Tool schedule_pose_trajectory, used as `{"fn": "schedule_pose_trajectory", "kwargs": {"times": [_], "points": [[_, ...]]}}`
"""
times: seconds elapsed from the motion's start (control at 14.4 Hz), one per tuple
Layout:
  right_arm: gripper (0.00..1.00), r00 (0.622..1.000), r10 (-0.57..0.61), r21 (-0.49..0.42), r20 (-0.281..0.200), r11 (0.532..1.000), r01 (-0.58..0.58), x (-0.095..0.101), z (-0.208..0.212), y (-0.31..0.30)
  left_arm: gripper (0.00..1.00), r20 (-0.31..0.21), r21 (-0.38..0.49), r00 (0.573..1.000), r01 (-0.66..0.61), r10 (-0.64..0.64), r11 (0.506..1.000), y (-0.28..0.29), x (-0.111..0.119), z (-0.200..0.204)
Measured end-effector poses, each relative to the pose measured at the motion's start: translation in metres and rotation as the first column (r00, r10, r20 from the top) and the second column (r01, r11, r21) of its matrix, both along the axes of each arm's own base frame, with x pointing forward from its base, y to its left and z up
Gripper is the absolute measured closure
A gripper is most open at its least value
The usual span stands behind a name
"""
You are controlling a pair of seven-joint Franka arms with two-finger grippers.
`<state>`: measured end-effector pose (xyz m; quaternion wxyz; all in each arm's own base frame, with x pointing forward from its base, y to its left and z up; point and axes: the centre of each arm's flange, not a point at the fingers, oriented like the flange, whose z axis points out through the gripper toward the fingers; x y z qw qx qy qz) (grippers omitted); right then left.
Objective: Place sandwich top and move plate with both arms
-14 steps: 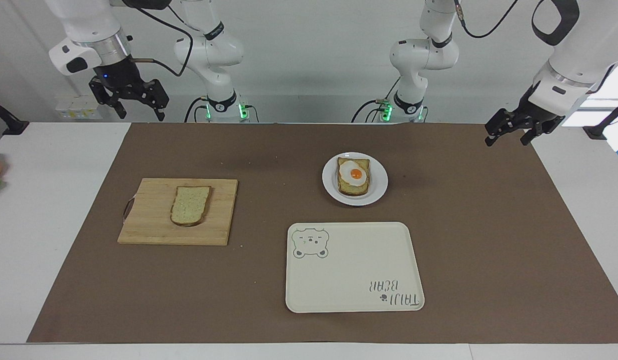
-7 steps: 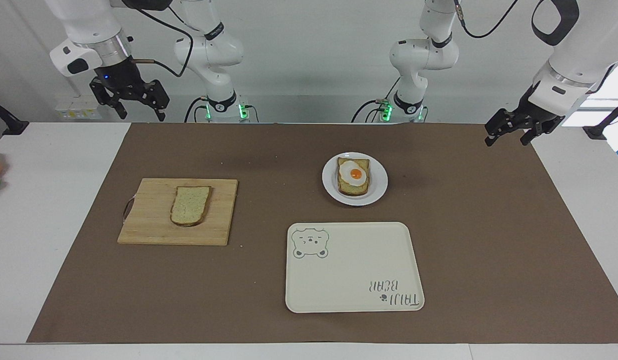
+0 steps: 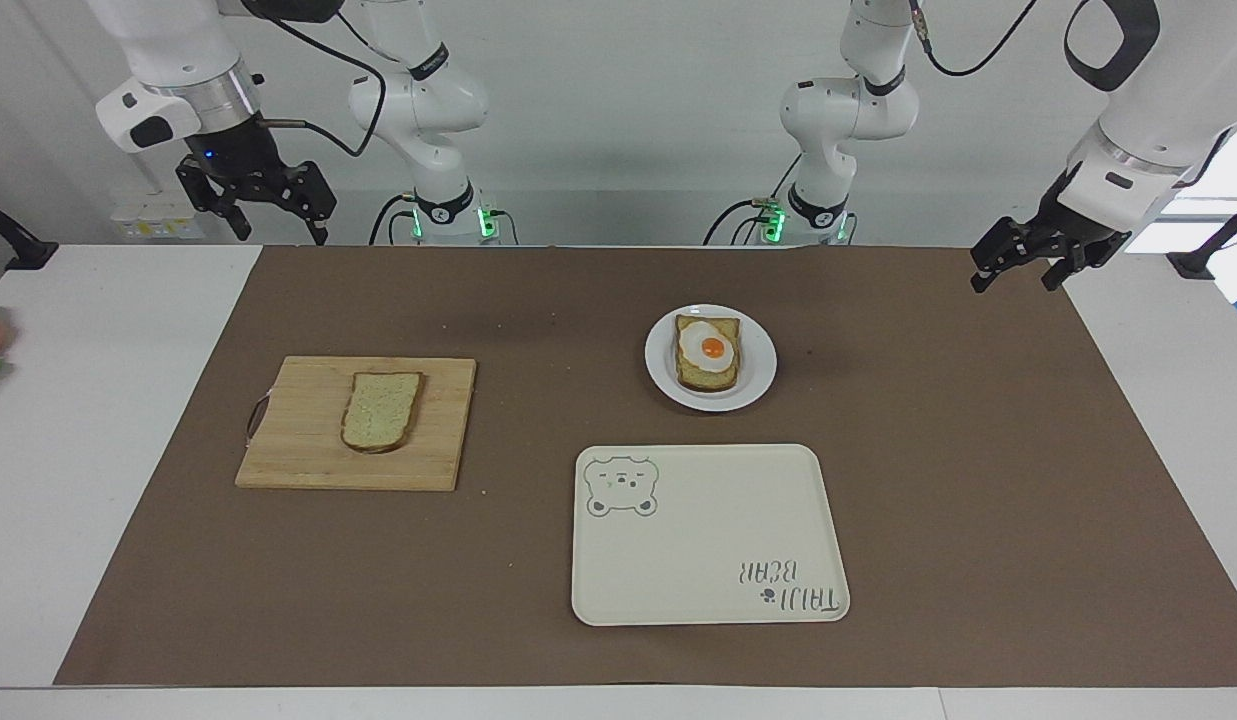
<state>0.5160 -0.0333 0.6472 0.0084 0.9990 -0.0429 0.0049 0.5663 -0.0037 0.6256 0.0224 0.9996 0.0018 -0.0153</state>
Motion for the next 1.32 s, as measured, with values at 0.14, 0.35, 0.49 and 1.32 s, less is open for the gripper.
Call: {"fn": "schedule_pose_trajectory", "kwargs": {"times": [0.14,0.35,0.49,1.32], "points": [[0.00,1.000,0.001,0.002,-0.005,1.000,-0.001,0.000,-0.002,0.001,0.00,0.000,0.000,1.000,0.000,0.000,1.000,0.000,0.000,0.000],[0.00,1.000,0.002,0.003,-0.009,1.000,-0.002,-0.001,-0.004,0.001,0.00,0.000,0.000,1.000,0.000,0.000,1.000,0.000,0.000,0.000],[0.00,1.000,0.001,0.004,-0.015,1.000,-0.001,-0.002,-0.008,0.000,0.00,0.000,0.000,1.000,0.000,0.000,1.000,0.000,0.000,0.000],[0.00,0.996,0.034,0.004,0.086,0.999,-0.034,0.033,-0.059,0.003,0.00,0.000,0.000,1.000,0.000,0.000,1.000,0.000,0.000,0.000]]}}
